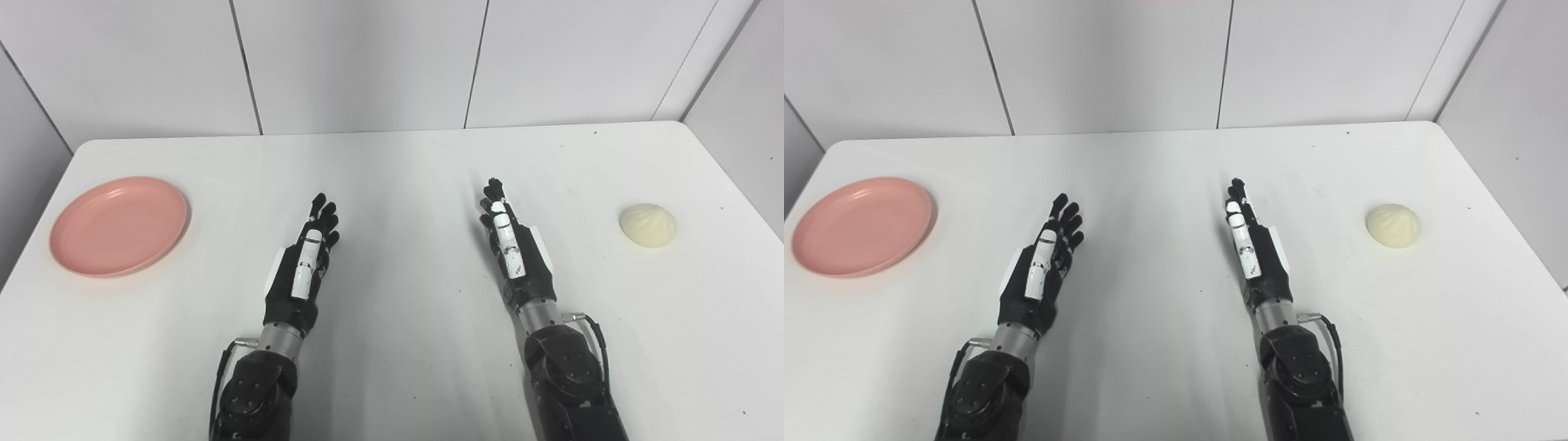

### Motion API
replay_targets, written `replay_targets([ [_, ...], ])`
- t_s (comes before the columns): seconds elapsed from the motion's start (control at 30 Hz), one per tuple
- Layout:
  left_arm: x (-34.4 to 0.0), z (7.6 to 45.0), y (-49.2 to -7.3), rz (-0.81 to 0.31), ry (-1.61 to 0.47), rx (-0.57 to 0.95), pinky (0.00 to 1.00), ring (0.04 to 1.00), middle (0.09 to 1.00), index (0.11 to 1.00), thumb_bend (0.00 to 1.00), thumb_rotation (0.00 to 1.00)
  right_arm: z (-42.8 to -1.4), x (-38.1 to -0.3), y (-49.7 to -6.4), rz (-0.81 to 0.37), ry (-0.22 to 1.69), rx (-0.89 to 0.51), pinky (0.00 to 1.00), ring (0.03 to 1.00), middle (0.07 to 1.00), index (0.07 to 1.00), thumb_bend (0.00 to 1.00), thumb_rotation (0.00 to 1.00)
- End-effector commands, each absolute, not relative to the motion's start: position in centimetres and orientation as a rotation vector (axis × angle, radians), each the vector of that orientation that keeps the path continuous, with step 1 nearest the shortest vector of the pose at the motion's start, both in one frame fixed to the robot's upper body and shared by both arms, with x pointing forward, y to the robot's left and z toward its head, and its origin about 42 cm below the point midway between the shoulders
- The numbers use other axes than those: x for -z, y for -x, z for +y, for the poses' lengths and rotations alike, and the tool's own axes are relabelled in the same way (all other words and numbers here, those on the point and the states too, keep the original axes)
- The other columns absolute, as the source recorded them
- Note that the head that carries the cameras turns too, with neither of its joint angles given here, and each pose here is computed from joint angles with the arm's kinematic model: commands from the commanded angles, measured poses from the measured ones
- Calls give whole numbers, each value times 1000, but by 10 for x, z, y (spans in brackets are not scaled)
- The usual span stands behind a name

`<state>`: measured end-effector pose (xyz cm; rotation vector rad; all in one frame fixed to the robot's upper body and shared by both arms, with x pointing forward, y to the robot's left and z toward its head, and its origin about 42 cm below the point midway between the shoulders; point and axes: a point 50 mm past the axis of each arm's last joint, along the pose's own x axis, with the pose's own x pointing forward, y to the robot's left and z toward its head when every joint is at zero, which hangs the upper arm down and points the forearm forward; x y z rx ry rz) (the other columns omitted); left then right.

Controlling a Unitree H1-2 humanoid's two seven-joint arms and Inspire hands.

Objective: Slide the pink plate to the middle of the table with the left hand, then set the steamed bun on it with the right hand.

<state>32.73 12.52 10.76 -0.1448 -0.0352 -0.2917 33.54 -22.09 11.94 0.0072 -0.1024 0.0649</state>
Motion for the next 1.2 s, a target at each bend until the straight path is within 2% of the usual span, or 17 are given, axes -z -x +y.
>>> replay_targets([
  [0.0,-73,147,-309,86,126,255,1000,999,1000,1000,322,1000,-224,-94,-322,-30,-12,-62,1000,1000,1000,1000,183,1000],
  [0.5,-74,145,-309,91,128,256,1000,1000,1000,1000,321,1000,-225,-95,-323,-30,-15,-63,1000,1000,1000,1000,171,1000],
  [0.67,-69,136,-312,82,111,270,1000,1000,1000,1000,332,1000,-233,-94,-323,-19,-21,-84,1000,1000,1000,1000,202,1000],
  [0.97,-60,117,-316,91,122,272,1000,1000,1000,1000,341,1000,-249,-94,-322,-20,-16,-93,1000,1000,1000,1000,172,1000],
  [1.17,-57,110,-319,89,121,270,1000,1000,1000,1000,309,1000,-256,-92,-324,-30,-23,-92,1000,1000,1000,1000,156,1000],
])
